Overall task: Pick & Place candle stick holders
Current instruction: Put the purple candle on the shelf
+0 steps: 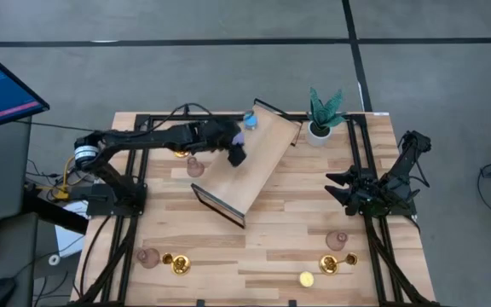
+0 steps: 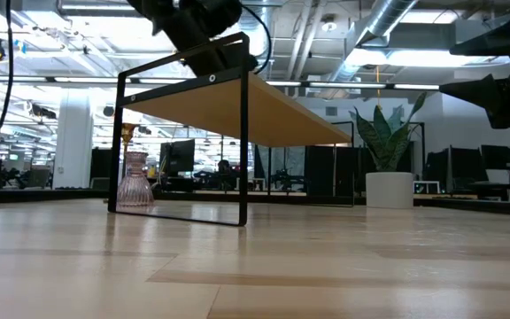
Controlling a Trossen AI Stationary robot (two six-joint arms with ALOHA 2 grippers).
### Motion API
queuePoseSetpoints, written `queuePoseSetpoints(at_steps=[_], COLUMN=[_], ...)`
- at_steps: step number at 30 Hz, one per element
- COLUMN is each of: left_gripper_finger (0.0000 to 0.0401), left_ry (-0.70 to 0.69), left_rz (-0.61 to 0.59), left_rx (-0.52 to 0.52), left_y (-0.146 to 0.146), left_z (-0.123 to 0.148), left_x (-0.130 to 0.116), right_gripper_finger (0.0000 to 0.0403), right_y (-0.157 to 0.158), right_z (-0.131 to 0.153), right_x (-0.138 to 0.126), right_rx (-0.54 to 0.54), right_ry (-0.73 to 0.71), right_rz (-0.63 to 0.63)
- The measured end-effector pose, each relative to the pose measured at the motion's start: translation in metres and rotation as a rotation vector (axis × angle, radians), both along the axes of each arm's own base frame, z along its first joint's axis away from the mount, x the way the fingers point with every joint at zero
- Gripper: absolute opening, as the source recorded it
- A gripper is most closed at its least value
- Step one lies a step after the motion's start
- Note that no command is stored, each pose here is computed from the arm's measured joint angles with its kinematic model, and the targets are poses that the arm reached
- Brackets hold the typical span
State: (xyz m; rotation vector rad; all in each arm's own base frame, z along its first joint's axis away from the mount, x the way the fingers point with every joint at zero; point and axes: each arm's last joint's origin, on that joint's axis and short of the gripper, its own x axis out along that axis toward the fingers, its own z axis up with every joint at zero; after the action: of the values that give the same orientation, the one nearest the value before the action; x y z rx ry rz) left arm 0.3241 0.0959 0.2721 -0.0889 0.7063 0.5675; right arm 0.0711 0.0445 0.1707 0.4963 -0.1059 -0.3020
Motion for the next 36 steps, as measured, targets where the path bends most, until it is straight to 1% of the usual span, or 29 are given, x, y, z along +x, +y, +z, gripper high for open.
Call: queuePoseSetpoints(at_steps=[4,8,14,19,30,36], left_gripper_finger=[0.0246,0.0246,0.0246,0.0246,0.024,0.0242], left_ry=[-0.004,-0.017,-0.072,-0.157,-0.127,-0.133], left_rz=[-0.067,-0.065,-0.001,-0.02,-0.025,-0.024], left_rx=[0.04,0.081,0.043,0.023,0.015,0.016], left_y=[-0.027,-0.042,-0.04,-0.038,-0.037,-0.037], left_z=[0.006,0.005,-0.011,-0.01,-0.017,-0.016], left_x=[-0.009,-0.022,-0.042,-0.043,-0.04,-0.04], right_gripper_finger=[0.0286,0.0286,0.0286,0.0286,0.0286,0.0286], right_y=[0.0,0.0,0.0,0.0,0.0,0.0], right_z=[0.0,0.0,0.0,0.0,0.0,0.0], right_x=[0.0,0.0,0.0,0.0,0.0,0.0], right_rx=[0.0,0.0,0.0,0.0,0.0,0.0], right_ry=[0.0,0.0,0.0,0.0,0.0,0.0], right_rz=[0.0,0.001,0.001,0.0,0.001,0.0])
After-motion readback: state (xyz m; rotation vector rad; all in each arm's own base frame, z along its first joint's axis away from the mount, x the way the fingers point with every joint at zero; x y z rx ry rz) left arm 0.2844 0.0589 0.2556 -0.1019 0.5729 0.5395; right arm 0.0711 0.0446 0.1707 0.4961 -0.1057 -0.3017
